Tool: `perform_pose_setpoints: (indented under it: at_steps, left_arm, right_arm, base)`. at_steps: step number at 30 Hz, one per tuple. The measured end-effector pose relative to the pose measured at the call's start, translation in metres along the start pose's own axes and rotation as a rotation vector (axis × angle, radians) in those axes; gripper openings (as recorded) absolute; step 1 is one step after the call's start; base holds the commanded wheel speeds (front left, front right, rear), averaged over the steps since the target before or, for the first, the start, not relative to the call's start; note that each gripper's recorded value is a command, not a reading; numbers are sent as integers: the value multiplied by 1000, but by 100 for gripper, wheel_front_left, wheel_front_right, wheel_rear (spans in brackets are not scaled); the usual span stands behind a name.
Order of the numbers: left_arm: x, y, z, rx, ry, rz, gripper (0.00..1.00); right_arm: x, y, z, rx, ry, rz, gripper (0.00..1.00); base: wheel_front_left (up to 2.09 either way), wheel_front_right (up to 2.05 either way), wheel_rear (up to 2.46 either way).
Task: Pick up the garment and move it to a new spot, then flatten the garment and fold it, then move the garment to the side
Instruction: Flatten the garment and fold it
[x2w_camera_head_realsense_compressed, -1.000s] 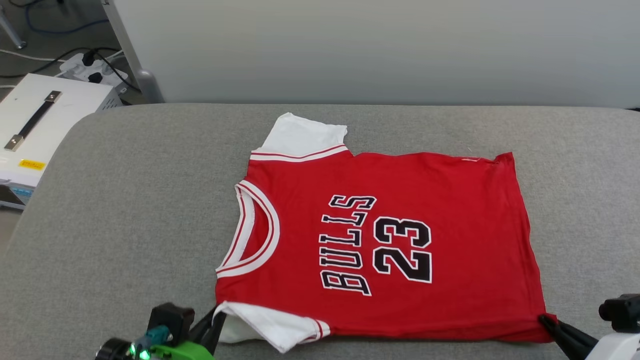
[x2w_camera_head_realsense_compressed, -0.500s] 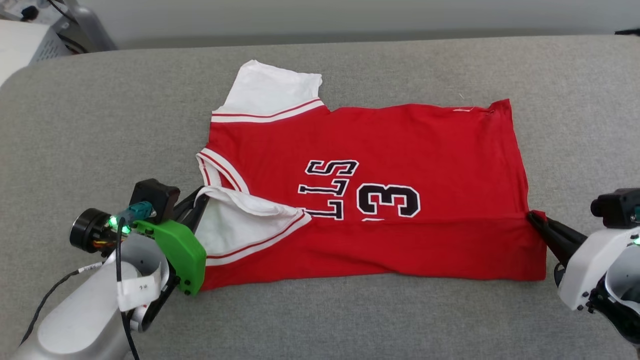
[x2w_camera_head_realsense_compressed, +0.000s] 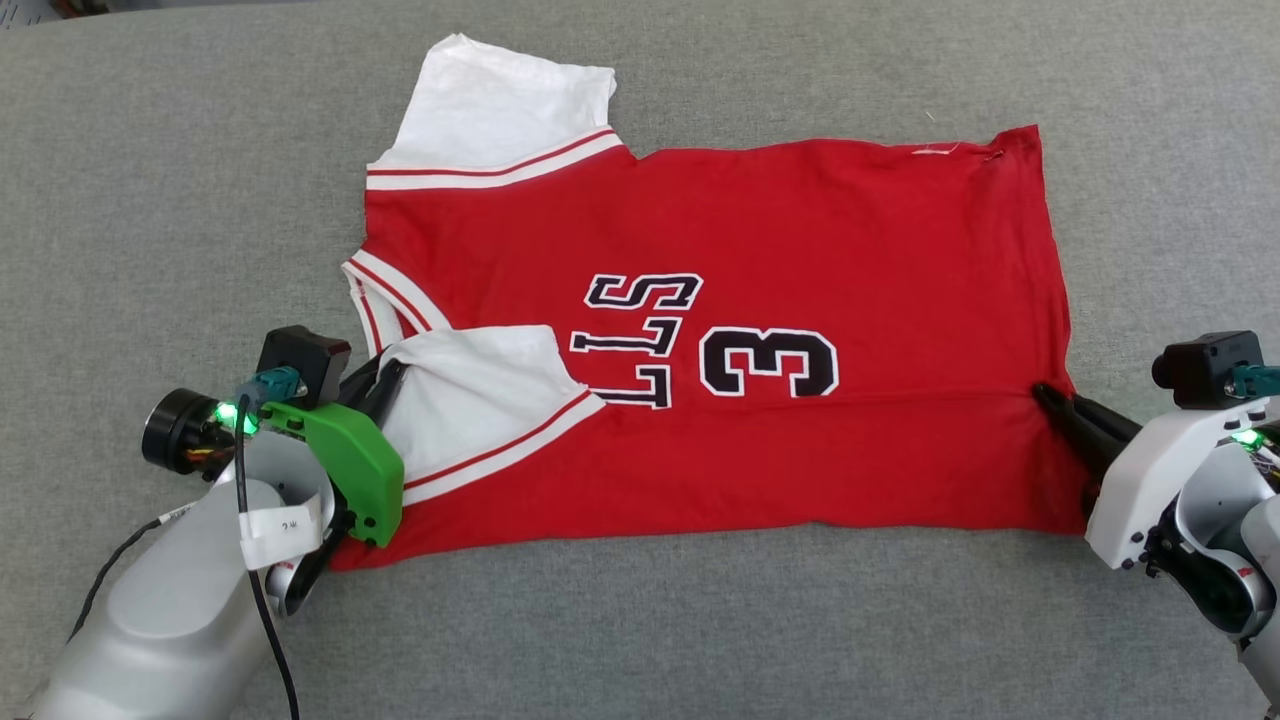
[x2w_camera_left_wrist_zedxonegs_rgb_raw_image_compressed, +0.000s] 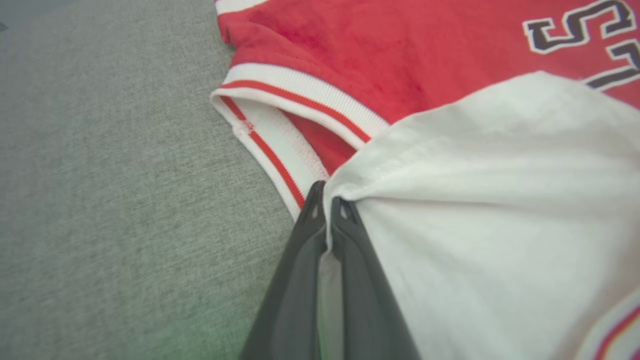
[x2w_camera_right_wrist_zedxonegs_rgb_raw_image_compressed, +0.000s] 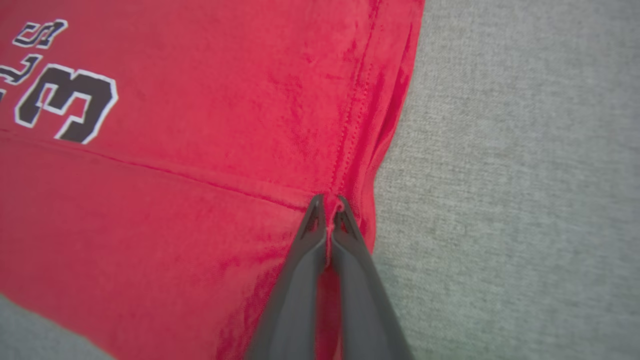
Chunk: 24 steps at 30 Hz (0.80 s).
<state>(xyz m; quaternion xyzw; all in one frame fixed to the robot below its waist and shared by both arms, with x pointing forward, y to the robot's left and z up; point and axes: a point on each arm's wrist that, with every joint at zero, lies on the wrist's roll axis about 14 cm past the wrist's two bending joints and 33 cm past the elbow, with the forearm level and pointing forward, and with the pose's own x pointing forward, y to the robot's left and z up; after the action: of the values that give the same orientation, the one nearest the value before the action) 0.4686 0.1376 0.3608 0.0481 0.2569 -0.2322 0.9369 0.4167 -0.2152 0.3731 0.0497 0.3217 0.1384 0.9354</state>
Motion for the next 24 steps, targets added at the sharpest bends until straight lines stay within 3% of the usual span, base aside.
perform_pose_setpoints:
  at_steps: [5, 6, 7, 8, 9, 18, 24]
  left_arm:
    - [1, -1, 0, -8, -17, -1, 0]
    - [0, -1, 0, -10, -20, 1, 35]
    - [-1, -1, 2, -9, -27, 6, 100]
    - [-3, 0, 4, -6, -36, 11, 100]
    - [-5, 1, 5, -3, -41, 13, 100]
    - [-36, 19, 44, 53, -69, 49, 100]
    - [-58, 14, 55, 17, 94, 3, 100]
  right_arm:
    - [2, 1, 1, 7, -15, 4, 0]
    - [2, 2, 2, 8, -20, 5, 0]
    - [1, 3, 3, 11, -28, 7, 0]
    - [0, 3, 5, 15, -36, 7, 31]
    - [-1, 4, 7, 15, -46, 8, 100]
    - [-25, 8, 40, -31, -176, 21, 100]
    - [-37, 15, 58, -69, -205, 40, 100]
  base:
    - [0, 0, 0]
    - [0, 0, 0]
    - [0, 0, 0]
    - [0, 0, 0]
    - [0, 0, 0]
    - [0, 0, 0]
    - [0, 0, 0]
